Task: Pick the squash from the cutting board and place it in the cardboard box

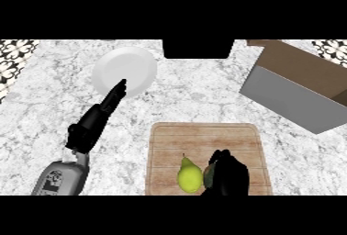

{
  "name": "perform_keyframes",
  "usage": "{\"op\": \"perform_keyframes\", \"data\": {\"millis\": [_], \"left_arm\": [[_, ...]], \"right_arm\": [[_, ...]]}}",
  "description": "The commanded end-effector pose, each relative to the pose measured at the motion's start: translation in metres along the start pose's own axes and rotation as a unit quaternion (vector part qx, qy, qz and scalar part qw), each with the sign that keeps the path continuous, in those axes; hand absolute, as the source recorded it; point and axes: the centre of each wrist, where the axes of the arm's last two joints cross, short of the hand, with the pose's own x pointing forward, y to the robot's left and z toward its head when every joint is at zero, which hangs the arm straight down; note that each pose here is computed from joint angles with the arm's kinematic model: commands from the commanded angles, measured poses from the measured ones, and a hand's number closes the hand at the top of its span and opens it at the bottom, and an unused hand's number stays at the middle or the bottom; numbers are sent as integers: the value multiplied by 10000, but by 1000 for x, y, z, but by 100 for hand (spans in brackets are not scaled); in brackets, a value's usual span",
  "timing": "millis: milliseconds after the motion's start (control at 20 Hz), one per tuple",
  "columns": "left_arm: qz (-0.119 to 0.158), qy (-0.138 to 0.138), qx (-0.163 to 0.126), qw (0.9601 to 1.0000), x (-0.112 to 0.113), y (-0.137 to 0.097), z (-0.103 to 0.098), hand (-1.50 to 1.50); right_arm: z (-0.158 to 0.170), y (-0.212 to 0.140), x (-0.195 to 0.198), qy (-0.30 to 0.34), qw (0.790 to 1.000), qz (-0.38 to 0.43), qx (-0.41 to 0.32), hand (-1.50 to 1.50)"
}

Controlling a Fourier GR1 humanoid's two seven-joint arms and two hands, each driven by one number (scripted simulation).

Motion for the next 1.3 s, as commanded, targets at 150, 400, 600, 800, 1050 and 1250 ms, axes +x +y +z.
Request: {"op": "perform_keyframes", "data": {"millis": [150,400,600,800,1050,1250], "left_arm": [[13,-8,-84,10000,6,-3,-2,0],[-36,52,-3,10000,1,-5,4,0],[-105,49,14,9999,3,-2,2,0],[-66,39,-21,10000,4,-5,-6,0],[-41,-15,11,10000,7,3,3,0],[24,90,101,9999,6,-1,-4,0]], "right_arm": [[-86,-43,-4,-229,9993,244,-186,150],[-92,-62,-3,-342,9916,580,-1100,150],[-68,-83,5,-451,9852,492,-1577,150],[-35,-135,14,-783,9811,219,-1754,150],[15,-179,27,-1049,9717,-277,-2100,150],[30,-204,23,-867,9570,-629,-2695,150]]}}
